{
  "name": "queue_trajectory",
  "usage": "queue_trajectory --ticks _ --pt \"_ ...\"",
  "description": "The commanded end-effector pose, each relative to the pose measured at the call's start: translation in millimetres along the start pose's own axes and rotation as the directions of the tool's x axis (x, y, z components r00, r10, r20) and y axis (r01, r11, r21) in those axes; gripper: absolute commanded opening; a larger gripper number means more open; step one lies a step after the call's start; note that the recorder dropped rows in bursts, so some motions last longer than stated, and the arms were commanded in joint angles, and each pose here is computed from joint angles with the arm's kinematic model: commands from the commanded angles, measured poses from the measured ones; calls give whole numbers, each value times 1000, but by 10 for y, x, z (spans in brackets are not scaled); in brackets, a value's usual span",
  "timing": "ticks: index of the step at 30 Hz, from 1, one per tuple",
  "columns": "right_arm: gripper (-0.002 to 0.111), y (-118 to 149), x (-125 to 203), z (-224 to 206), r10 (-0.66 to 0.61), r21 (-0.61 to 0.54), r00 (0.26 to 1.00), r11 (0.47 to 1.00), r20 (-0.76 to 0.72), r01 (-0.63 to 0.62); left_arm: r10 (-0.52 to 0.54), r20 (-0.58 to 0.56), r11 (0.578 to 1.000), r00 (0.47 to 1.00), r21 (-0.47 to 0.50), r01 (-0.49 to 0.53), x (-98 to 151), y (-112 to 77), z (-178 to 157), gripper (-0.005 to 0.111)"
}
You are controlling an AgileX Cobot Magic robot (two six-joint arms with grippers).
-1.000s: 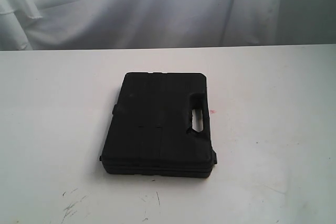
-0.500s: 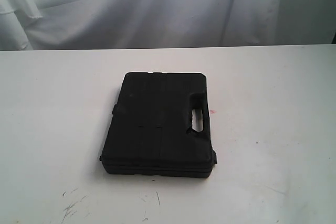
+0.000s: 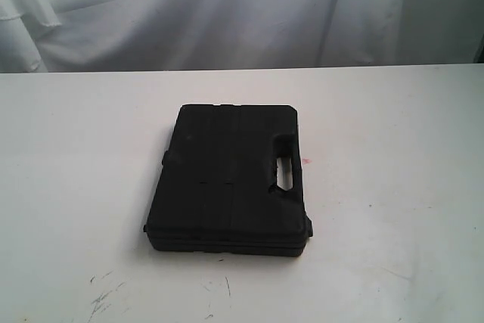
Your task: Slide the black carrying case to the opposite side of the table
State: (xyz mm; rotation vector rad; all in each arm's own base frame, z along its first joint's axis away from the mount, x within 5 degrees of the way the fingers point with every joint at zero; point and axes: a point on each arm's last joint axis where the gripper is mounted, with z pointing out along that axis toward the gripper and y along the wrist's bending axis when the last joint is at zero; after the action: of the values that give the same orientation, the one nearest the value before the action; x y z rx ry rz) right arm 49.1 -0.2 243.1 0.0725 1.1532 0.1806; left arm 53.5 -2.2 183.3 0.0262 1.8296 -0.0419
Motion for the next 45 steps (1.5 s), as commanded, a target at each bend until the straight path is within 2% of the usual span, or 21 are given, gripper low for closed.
queue_trajectory --ticks 1,5,11,14,18,20,23,26,31,34,39,42,45 --pt "0 10 -203 3 25 -1 989 1000 145 -25 -5 6 1000 1000 -1 5 8 0 2 0" --pt "0 60 -499 46 32 -17 980 999 194 -29 -5 6 1000 1000 -1 5 8 0 2 0" --pt "0 135 -811 349 27 -18 994 1000 108 -25 -5 6 1000 1000 -1 5 8 0 2 0" --pt "0 172 -892 602 17 -14 1000 1000 14 -17 -5 6 1000 1000 -1 5 8 0 2 0" --pt "0 209 -811 1010 13 -5 973 1000 -230 -15 -5 6 1000 1000 -1 5 8 0 2 0" --pt "0 221 -708 1184 27 7 929 1000 -369 -27 -5 6 1000 1000 -1 5 8 0 2 0" --pt "0 226 -491 1401 32 22 823 999 -567 -24 -5 6 1000 1000 -1 5 8 0 2 0" --pt "0 228 -191 1516 80 59 652 997 -754 -54 -5 6 1000 1000 -1 5 8 0 2 0" --pt "0 226 191 1512 135 113 406 991 -904 -78 -5 6 1000 1000 -1 5 8 0 2 0" --pt "0 222 286 1462 128 114 304 991 -944 -65 -5 6 1000 1000 -1 5 8 0 2 0" --pt "0 231 299 1474 146 127 304 989 -941 -81 -5 6 1000 1000 -1 5 8 0 2 0" --pt "0 243 302 1501 94 71 329 994 -940 -81 -5 6 1000 1000 -1 5 8 0 2 0" --pt "0 281 341 1567 71 36 324 993 -944 -114 -5 6 1000 1000 -1 5 8 0 2 0"
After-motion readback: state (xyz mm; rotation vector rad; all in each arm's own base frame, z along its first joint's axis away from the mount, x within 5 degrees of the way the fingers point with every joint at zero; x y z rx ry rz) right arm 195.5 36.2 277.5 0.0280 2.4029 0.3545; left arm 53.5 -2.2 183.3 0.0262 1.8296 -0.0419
